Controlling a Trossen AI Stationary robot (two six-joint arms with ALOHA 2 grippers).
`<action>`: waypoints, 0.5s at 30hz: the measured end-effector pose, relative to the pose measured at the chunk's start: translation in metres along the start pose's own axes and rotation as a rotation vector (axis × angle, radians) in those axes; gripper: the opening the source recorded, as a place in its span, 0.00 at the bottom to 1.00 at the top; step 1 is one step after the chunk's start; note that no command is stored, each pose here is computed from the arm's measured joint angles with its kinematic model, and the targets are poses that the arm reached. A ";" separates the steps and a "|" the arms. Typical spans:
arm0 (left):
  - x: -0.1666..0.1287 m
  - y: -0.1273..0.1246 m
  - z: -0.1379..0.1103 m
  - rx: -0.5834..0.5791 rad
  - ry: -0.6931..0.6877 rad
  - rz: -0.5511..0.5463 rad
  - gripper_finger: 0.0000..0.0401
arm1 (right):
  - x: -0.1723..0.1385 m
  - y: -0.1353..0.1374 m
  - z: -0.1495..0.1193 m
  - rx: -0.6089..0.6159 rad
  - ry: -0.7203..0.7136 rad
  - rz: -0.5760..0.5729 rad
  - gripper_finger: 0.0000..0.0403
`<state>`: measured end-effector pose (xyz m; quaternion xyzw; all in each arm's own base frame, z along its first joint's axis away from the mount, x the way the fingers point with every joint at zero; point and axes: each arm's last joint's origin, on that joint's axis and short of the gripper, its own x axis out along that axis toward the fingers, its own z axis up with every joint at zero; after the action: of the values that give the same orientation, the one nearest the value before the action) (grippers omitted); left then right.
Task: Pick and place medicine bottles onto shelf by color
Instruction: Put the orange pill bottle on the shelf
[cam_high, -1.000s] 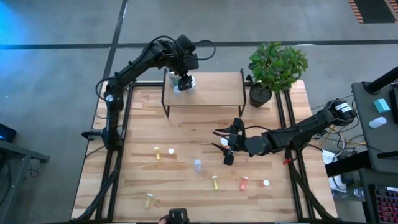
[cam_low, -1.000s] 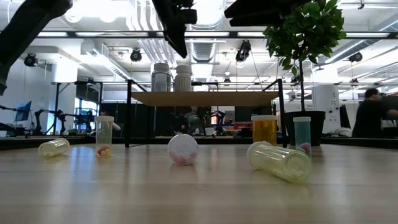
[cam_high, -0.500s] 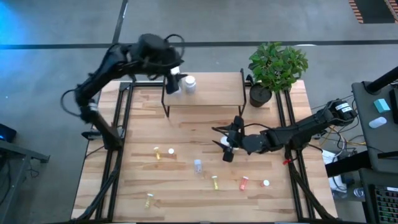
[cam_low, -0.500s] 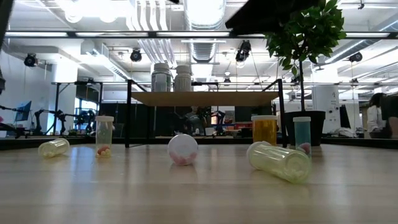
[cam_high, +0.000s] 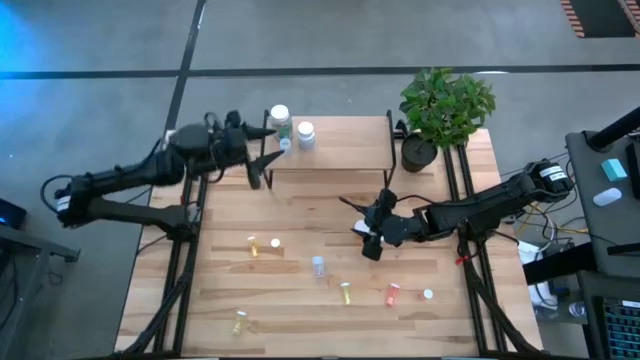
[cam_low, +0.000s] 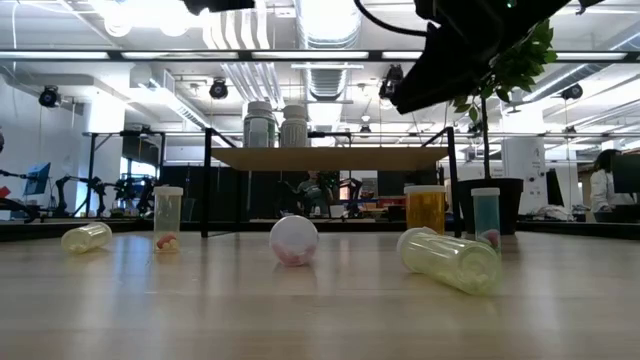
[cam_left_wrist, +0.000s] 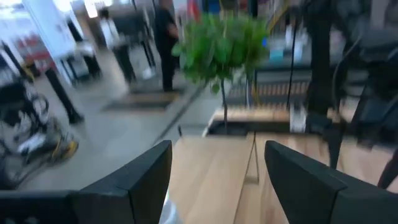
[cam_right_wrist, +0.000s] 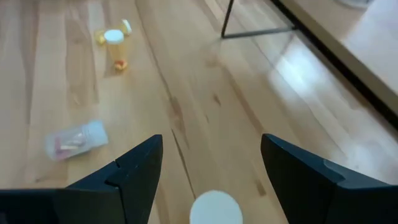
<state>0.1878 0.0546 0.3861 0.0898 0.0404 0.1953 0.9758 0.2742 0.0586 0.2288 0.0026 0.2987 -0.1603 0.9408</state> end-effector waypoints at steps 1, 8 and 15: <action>-0.003 -0.002 -0.011 -0.012 -0.047 0.004 0.60 | 0.000 0.000 -0.001 0.003 0.009 0.004 0.65; -0.015 -0.013 -0.076 -0.056 -0.202 0.025 0.60 | 0.002 0.000 -0.006 0.058 0.055 0.078 0.65; -0.016 -0.018 -0.102 -0.078 -0.208 0.023 0.60 | 0.007 -0.005 -0.018 0.167 0.106 0.077 0.65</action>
<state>0.1677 0.0484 0.2836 0.0720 -0.0697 0.1975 0.9752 0.2679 0.0538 0.2109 0.1008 0.3333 -0.1482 0.9256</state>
